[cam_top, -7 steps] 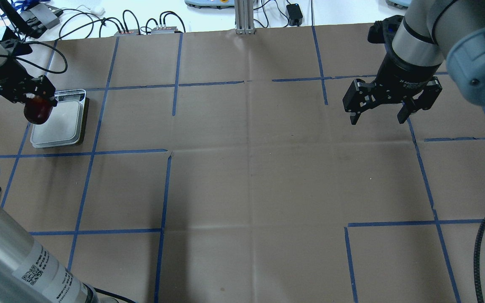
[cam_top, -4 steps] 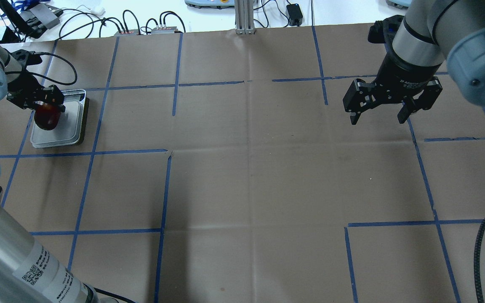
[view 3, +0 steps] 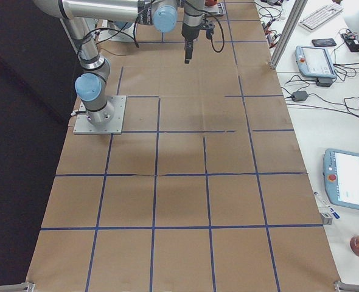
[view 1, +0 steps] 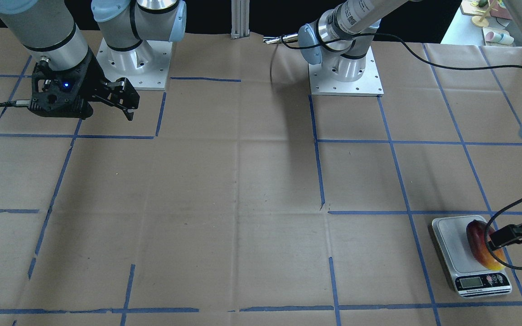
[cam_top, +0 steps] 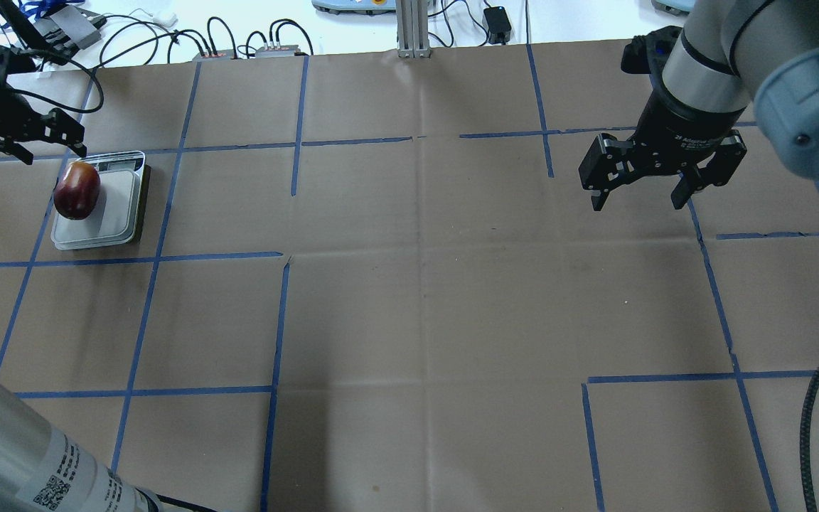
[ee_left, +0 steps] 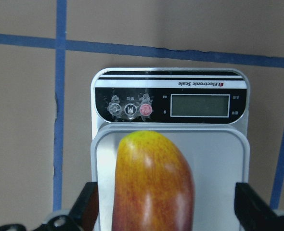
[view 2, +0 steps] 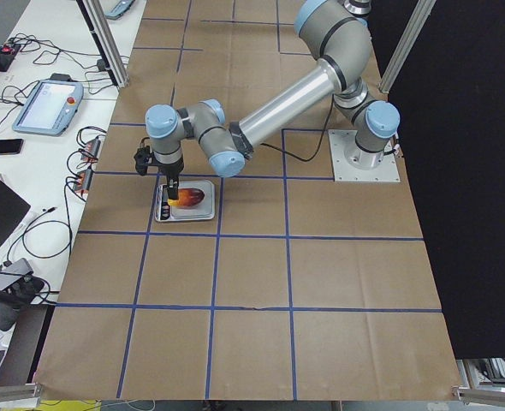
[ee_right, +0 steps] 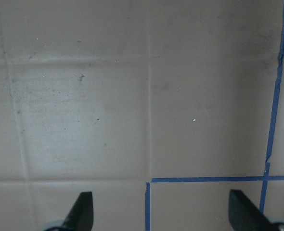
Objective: Weigh mango
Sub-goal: 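Raise the open left gripper away from the scale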
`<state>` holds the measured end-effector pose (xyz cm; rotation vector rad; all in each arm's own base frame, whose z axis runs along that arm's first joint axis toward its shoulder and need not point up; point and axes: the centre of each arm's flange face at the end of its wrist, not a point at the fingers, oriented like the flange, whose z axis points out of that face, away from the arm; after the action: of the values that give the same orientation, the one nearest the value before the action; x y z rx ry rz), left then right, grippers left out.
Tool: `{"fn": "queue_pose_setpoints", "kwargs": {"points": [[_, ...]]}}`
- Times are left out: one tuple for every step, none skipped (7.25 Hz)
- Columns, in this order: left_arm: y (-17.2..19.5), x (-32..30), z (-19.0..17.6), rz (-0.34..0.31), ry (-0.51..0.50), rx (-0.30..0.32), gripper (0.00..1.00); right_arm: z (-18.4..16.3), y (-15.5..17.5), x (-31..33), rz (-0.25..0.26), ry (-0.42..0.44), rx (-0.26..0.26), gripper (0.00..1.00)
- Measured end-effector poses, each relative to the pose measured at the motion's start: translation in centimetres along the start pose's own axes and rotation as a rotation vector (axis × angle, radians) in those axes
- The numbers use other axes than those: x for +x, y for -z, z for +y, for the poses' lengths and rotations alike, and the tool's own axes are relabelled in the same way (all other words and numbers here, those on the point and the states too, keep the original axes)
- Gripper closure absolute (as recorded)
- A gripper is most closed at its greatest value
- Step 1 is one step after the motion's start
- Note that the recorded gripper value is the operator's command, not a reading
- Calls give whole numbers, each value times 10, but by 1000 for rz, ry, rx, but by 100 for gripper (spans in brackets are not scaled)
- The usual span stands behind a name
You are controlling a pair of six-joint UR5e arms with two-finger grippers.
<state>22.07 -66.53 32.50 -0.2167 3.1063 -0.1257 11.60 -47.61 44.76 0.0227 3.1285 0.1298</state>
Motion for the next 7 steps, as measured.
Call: {"fn": "queue_pose_setpoints", "kwargs": {"points": [[42, 18, 16, 5, 36, -11, 0, 0, 0, 0, 0, 0, 0, 0], [79, 50, 34, 13, 66, -30, 0, 0, 0, 0, 0, 0, 0, 0], [108, 90, 50, 20, 93, -48, 0, 0, 0, 0, 0, 0, -1, 0], [132, 134, 66, 23, 116, -61, 0, 0, 0, 0, 0, 0, -1, 0], [150, 178, 81, 27, 122, -71, 0, 0, 0, 0, 0, 0, -1, 0], [162, 222, 96, 29, 108, -81, 0, 0, 0, 0, 0, 0, -1, 0], [172, 266, 113, 30, 88, -87, 0, 0, 0, 0, 0, 0, -1, 0]]}}
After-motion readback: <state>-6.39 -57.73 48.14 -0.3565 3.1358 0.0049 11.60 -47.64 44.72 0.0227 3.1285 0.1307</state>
